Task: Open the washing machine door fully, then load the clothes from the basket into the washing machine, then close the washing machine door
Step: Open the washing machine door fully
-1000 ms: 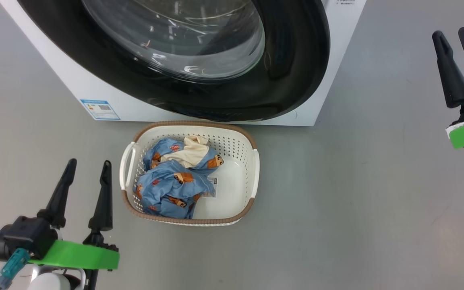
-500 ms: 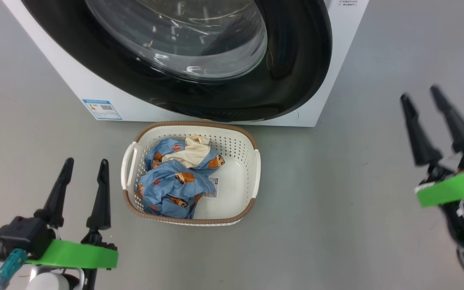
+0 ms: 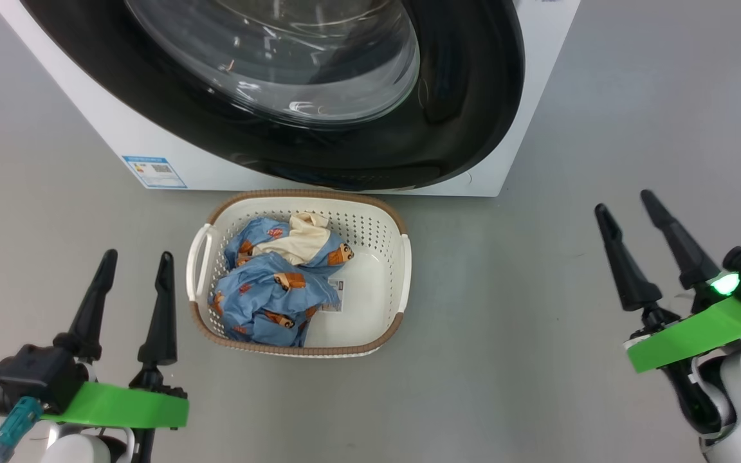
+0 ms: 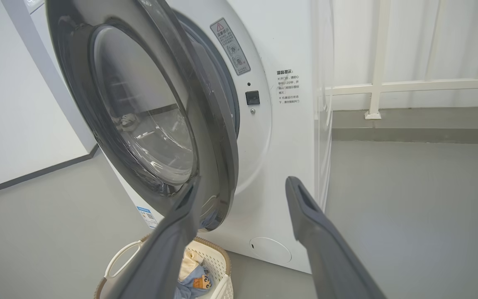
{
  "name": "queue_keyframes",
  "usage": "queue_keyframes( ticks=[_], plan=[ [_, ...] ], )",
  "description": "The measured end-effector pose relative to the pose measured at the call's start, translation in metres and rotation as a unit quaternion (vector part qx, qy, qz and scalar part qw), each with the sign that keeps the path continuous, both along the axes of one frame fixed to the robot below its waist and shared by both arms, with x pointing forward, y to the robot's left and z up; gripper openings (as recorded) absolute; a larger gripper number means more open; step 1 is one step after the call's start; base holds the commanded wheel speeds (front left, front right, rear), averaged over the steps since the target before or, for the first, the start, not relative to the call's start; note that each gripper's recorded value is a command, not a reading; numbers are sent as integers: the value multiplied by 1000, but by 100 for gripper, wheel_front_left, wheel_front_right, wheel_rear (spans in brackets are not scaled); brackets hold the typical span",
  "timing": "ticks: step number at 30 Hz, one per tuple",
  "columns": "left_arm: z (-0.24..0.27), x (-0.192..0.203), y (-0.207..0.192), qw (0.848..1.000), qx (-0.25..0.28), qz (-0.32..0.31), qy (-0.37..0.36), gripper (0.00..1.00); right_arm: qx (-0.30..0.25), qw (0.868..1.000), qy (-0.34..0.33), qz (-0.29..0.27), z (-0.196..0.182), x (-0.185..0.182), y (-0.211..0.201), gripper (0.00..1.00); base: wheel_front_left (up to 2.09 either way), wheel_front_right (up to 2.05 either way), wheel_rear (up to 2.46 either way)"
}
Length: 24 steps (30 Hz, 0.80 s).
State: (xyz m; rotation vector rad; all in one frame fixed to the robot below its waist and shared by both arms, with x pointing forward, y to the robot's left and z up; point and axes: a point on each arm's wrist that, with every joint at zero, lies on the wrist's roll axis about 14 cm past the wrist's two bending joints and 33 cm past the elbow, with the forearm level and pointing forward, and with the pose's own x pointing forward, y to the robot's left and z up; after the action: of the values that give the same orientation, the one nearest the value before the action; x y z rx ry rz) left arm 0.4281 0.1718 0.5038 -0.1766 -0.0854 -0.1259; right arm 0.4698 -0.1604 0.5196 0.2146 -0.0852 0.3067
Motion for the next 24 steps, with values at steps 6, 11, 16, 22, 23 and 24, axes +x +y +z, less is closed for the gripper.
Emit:
queue_keyframes(
  ticks=[6, 11, 16, 22, 23, 24],
  plan=[
    [-1, 1, 0, 1000, -1, 1, 0, 100, 2, 1000, 15, 2, -11, -2, 5, 100, 0, 0, 0],
    [1, 0, -1, 1000, -2, 0, -1, 100, 2, 1000, 17, 2, -13, -4, 7, 100, 0, 0, 0],
    [2, 0, -1, 1000, -2, 0, -2, 100, 3, 1000, 23, 1, -17, -7, 8, 100, 0, 0, 0],
    [3, -1, -1, 1000, -3, 1, -4, 100, 3, 1000, 22, 2, -16, -7, 9, 100, 0, 0, 0],
    [2, -1, 0, 1000, -3, 1, -3, 100, 3, 1000, 22, 2, -16, -7, 9, 100, 0, 0, 0],
    [2, -1, 0, 1000, -3, 2, -3, 100, 3, 1000, 22, 2, -16, -6, 9, 100, 0, 0, 0]
  ],
)
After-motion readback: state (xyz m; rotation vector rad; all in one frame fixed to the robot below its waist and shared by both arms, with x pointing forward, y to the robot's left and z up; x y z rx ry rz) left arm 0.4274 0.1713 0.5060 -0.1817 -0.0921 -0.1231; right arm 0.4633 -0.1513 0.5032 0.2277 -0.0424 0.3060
